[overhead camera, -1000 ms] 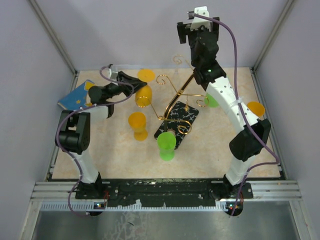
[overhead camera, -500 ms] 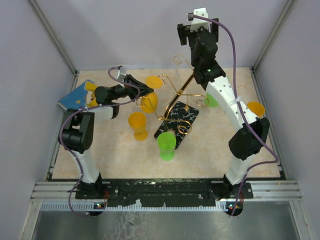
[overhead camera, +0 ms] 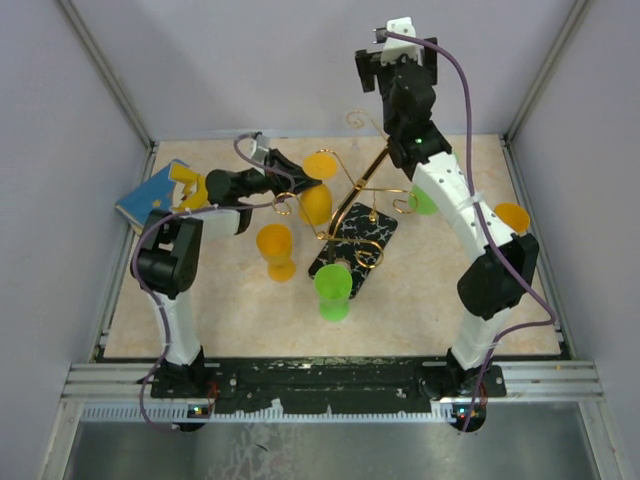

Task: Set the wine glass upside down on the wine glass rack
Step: Turn the wine glass upside down at the wine rack.

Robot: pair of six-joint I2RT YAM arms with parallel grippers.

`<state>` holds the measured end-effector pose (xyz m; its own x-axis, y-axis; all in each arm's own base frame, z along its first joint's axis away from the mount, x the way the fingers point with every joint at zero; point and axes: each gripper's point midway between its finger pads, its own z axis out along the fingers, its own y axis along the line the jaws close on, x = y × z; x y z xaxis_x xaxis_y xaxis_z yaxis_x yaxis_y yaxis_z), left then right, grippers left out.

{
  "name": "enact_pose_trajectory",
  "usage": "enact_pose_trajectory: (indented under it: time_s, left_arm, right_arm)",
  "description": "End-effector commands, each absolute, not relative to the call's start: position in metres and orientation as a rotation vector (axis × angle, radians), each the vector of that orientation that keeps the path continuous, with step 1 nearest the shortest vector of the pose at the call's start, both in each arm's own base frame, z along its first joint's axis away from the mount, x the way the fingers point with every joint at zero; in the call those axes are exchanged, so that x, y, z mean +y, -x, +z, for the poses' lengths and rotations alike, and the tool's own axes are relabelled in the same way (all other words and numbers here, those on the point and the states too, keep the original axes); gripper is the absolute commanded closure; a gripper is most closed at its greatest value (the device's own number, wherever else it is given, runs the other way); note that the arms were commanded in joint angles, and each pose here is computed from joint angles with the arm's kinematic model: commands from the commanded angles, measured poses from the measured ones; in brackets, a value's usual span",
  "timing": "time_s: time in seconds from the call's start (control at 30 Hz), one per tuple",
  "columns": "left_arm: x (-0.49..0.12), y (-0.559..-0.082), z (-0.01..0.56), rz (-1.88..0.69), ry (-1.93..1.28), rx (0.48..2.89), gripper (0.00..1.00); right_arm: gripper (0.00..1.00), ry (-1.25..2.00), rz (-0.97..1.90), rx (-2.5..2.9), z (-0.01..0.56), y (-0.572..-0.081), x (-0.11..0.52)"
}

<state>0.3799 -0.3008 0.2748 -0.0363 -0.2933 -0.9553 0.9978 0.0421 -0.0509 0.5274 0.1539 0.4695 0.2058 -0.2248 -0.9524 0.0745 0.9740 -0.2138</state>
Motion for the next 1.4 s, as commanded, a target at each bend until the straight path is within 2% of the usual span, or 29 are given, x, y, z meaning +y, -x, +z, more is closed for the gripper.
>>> enact_pose_trajectory:
  time_s: [0.0, 0.8, 1.37]
  left_arm:
    - [-0.304, -0.372, 0.308, -1.202, -1.003, 0.777, 1.0]
    - [-0.321, -0.408, 0.309, -1.156, -0.909, 0.752, 1.0]
    - [-0.298, -0.418, 0.316, -1.033, -0.808, 0.742, 1.0]
  right_arm:
    - [0.01, 0.119, -0.217, 1.312, 0.479, -0.528, 0.147]
    - [0.01, 0.159, -0.23, 1.307, 0.477, -0.539, 0.145]
    - [0.01, 0.162, -0.234, 1.318, 0.474, -0.54, 0.143]
